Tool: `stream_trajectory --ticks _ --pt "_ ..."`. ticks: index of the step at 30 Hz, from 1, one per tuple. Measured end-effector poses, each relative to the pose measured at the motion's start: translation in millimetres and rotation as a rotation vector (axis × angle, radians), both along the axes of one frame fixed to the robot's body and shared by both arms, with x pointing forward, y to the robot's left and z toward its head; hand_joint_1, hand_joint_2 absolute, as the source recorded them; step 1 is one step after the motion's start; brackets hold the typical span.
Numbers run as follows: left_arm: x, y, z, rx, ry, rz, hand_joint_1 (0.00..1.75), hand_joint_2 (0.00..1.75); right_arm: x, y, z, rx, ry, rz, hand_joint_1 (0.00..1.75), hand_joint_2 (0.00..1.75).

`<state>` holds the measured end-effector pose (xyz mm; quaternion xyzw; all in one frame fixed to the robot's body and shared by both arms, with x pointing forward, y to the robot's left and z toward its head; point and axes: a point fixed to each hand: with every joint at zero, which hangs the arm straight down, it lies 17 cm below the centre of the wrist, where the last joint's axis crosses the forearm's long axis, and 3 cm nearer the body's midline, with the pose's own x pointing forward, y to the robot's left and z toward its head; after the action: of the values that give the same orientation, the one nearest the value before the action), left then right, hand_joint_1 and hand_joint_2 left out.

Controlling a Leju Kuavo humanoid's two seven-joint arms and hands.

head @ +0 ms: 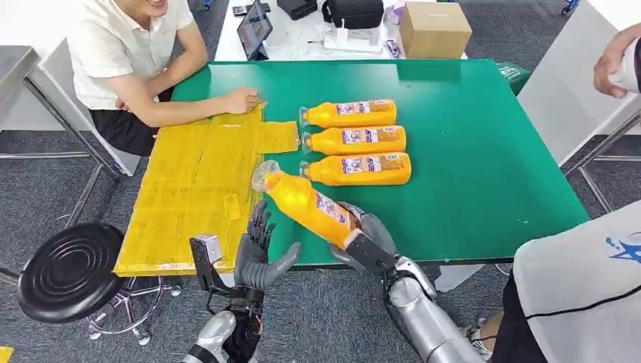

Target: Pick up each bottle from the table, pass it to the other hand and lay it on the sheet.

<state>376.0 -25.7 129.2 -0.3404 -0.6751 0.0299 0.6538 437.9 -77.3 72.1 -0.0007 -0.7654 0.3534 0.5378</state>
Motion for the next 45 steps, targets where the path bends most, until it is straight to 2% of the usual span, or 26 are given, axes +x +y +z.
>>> stream_trajectory --ticks 7,16,28,45 --pt "-3.5 -9.9 4.6 -0.019 -0.009 -0.056 0.00 1.75 -10.3 11.7 0.6 0.016 -0.008 0.029 1.73 1.75" --pt "-2.6 -14.8 31.8 -0.165 -0.031 -0.137 0.00 1.75 -14.6 36.2 7.5 0.023 -0.041 0.098 1.71 1.75" --pt "5.1 -7.0 41.3 -0.247 -0.034 -0.144 0.00 1.75 -21.1 58.7 5.3 0.008 -0.042 0.150 1.73 1.75" --pt "8.0 -4.7 38.8 -0.244 -0.041 -0.157 0.00 1.75 -14.4 60.1 1.6 -0.079 -0.069 0.160 1.75 1.75"
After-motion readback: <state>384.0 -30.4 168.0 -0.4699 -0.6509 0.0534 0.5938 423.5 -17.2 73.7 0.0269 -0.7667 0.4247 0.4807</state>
